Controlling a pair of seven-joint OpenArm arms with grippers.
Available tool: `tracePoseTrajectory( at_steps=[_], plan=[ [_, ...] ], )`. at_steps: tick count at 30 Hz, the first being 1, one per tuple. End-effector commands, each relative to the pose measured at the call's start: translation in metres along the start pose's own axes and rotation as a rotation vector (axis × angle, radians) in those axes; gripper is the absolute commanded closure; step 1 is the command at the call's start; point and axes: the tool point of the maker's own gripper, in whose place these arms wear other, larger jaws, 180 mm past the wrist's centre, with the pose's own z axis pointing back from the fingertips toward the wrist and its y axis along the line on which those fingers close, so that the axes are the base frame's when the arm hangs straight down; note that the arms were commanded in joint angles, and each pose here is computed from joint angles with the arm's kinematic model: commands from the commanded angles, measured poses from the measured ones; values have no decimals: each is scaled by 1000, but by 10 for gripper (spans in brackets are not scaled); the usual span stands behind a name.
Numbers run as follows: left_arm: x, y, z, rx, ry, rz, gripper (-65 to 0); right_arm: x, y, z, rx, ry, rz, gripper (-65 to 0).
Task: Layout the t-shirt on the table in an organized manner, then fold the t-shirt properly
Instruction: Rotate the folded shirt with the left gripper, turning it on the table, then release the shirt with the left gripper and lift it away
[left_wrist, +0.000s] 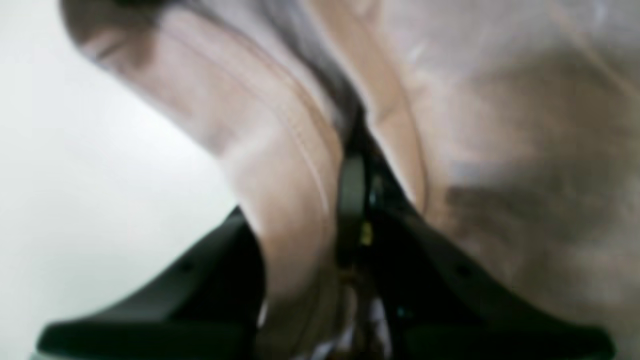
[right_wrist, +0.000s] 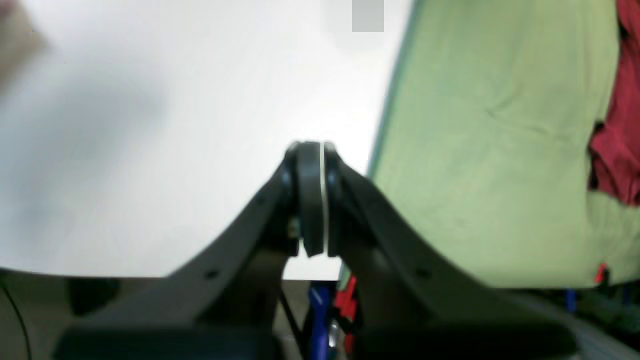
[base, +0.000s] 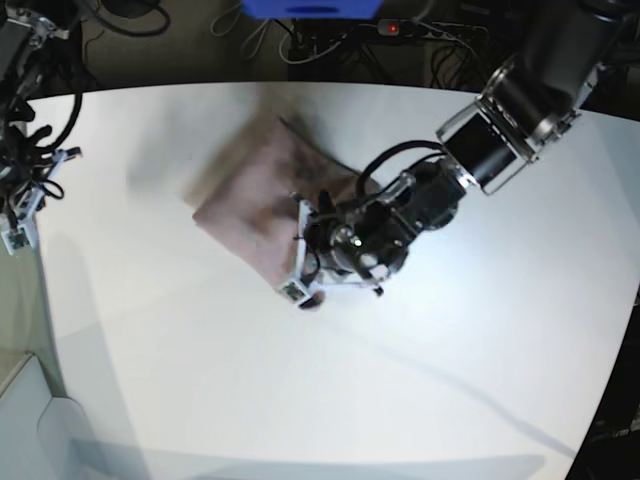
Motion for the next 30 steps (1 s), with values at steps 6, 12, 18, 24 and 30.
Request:
tracePoseTrajectory(
  at_steps=[6,12,18,24,30],
  plan=[
    [50,-27,3,79,-117,-483,-1,-29,-26,13,-76,53,-44,0],
    [65,-53,-13,68,-118,-739,-1,-52,-36,21,-107,99,-75,0],
    [77,-79,-34,33,-124,-894,-1,-78,-40,29,-130,147,-131,0],
    [79,-91,-38,9,-103,-965,-1,-91,-38,32,-132,172,-159,0],
    [77,-86,-38,15,-91,-960,-3,-94,-37,33,-133,175,-169,0]
  ],
)
